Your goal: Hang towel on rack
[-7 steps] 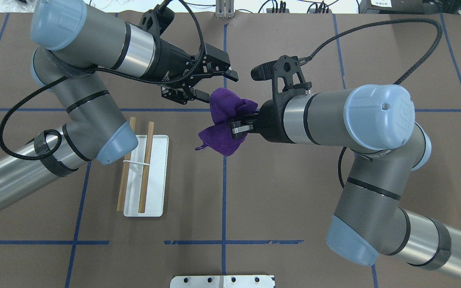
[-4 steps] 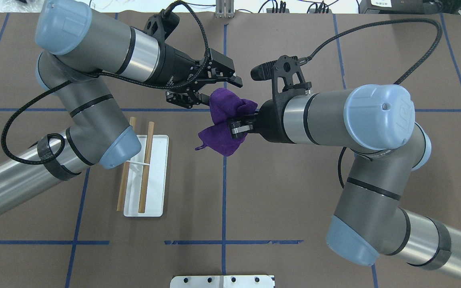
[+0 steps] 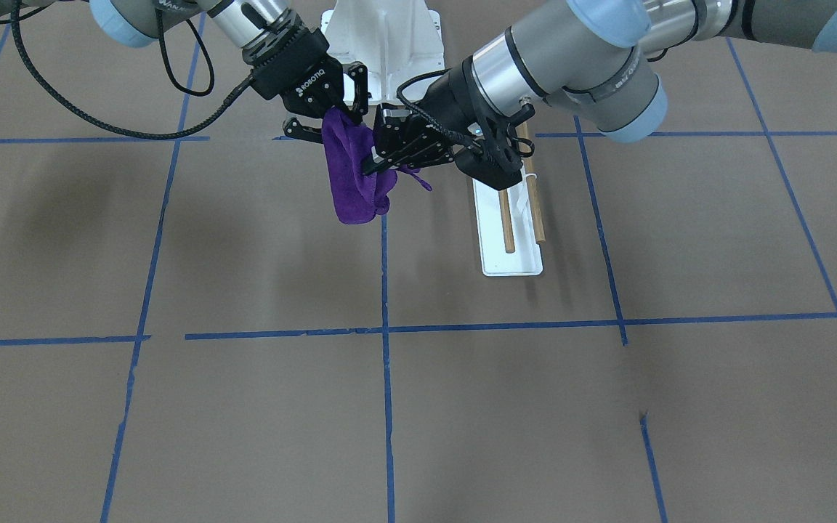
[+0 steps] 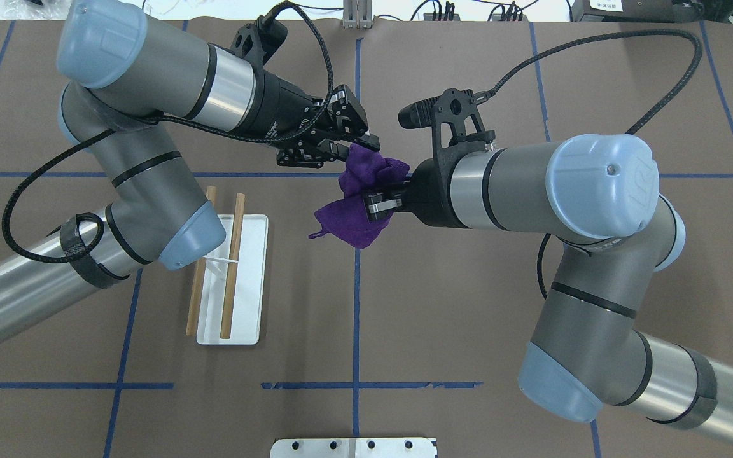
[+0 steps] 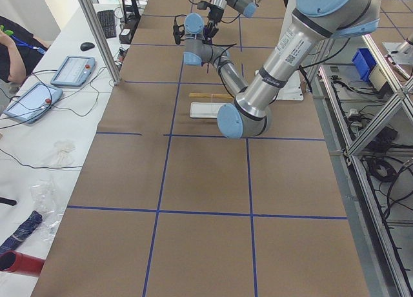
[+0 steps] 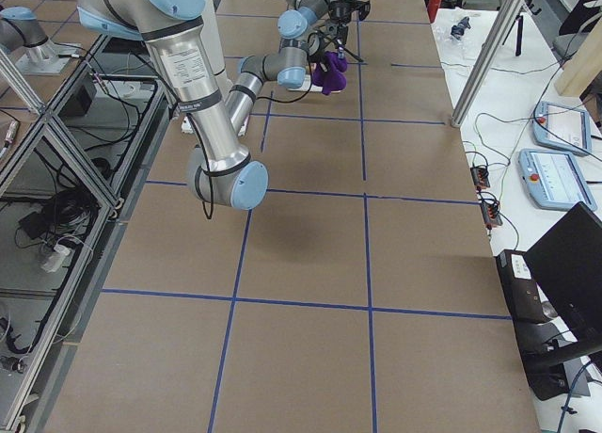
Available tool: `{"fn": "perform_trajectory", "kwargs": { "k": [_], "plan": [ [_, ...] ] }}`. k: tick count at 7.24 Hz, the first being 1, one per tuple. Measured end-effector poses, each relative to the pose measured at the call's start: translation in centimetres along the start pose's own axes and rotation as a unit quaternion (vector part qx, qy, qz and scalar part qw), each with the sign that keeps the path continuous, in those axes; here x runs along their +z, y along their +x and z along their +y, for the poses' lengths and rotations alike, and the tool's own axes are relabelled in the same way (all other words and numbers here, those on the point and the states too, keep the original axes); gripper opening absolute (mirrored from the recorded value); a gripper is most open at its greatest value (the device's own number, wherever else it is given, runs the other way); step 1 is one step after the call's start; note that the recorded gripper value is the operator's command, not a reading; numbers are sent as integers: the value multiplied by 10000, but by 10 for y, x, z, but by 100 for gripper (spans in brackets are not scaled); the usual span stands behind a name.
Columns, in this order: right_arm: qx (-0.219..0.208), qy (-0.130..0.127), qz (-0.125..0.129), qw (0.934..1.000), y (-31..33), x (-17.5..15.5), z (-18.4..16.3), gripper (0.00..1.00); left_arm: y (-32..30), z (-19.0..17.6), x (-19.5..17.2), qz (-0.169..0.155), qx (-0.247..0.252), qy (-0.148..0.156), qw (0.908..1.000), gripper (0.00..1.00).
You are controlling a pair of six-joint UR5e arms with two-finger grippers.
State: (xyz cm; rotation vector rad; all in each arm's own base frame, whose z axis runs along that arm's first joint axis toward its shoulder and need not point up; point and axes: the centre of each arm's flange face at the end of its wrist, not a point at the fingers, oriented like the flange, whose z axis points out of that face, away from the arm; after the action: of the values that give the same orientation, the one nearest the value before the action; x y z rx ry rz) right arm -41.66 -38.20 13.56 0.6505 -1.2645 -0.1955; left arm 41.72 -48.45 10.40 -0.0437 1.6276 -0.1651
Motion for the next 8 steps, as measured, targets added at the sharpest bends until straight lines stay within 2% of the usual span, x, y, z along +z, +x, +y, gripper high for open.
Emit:
{"fn": "perform_trajectory", "kwargs": {
  "k": [1,2,6,7,8],
  "plan": [
    [-1,-4,-3,10000,0,0,0,56,-1,0,0,-3,-15,1,10000,0],
    [10,-13,-9,10000,0,0,1,99,-1,0,0,-2,-22,4,10000,0],
    [71,-45,-30,10000,-3,-1,3,100,1,1,-3,24,-12,4,10000,0],
    [78,-93,-47,9999,-2,-7,6,100,3,1,-4,37,-1,7,10000,0],
    [110,-287,-18,9995,0,-24,13,100,4,2,-6,52,13,11,10000,0]
  ]
}}
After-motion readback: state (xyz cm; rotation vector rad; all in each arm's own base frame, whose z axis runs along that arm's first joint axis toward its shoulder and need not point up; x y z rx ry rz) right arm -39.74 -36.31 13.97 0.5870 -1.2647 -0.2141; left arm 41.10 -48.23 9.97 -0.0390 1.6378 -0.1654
